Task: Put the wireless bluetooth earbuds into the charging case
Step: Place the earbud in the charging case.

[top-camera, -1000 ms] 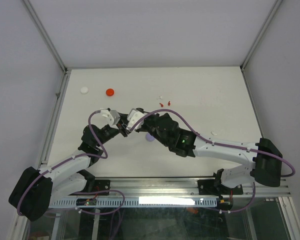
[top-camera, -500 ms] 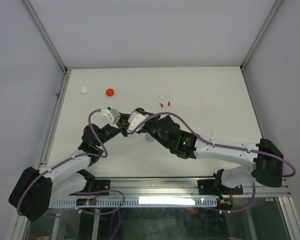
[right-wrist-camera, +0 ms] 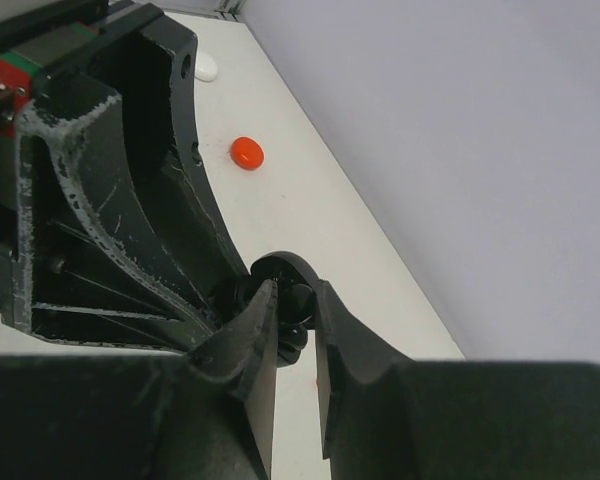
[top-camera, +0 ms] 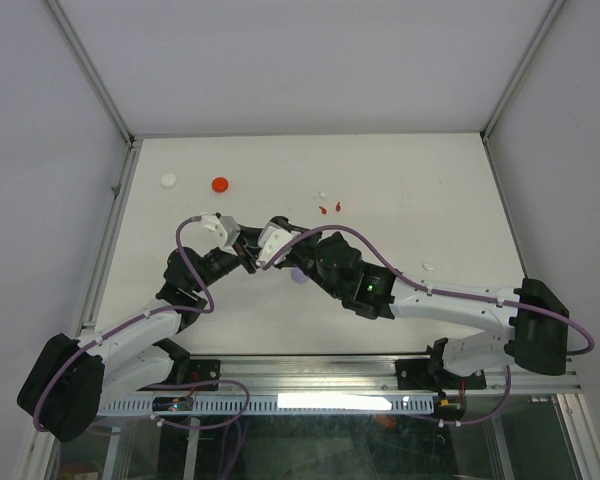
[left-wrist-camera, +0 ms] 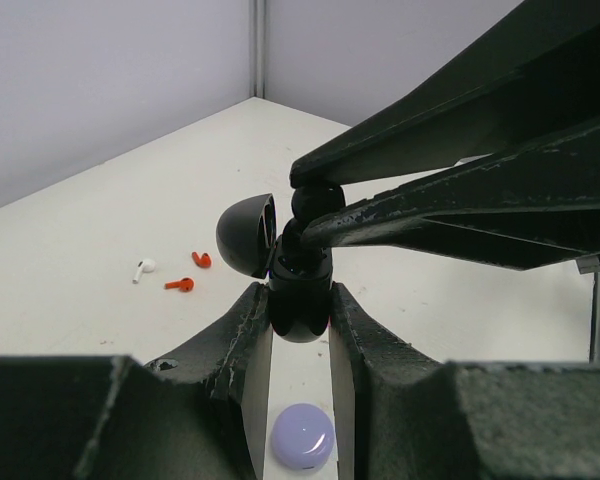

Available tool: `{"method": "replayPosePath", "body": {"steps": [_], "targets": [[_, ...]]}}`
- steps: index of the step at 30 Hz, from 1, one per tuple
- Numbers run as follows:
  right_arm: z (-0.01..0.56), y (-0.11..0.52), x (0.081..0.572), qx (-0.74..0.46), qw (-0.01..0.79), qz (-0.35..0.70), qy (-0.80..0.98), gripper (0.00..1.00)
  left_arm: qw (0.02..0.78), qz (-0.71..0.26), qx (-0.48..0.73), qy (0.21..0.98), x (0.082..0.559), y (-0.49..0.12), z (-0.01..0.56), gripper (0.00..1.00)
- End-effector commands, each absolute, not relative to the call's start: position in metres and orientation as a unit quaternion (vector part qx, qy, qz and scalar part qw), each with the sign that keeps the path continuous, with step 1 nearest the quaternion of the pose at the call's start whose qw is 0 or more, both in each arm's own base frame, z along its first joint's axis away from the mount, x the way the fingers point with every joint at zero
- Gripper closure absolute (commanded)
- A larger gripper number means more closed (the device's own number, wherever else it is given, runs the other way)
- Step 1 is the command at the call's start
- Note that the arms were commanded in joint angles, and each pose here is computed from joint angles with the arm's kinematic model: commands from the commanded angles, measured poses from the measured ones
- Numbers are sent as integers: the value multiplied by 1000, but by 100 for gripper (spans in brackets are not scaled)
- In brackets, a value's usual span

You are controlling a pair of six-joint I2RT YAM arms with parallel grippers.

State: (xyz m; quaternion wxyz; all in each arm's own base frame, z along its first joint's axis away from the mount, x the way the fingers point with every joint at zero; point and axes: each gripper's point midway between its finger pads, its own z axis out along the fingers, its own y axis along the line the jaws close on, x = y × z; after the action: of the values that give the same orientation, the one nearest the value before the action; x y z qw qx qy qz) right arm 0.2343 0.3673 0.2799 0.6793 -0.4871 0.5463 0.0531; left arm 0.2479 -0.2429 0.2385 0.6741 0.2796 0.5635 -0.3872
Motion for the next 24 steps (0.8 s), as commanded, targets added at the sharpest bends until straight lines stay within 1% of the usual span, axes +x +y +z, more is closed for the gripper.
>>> {"method": "replayPosePath", "body": {"steps": [1,8,16,20,24], "targets": [[288,371,222,-479,683,91,545,87,712,-388,257,525,255,-239,280,100],[289,375,215,-477,676,117,550,87,714,-388,251,526,256,-238,281,100],[284,381,217,-464,665,131,571,83,719,-387,251,520,255,-237,282,100],[284,382,220,-451,663,130,583,79,721,-385,257,516,254,-238,282,100],[292,381,220,-441,668,137,584,71,720,-385,262,514,253,-238,281,100]]}}
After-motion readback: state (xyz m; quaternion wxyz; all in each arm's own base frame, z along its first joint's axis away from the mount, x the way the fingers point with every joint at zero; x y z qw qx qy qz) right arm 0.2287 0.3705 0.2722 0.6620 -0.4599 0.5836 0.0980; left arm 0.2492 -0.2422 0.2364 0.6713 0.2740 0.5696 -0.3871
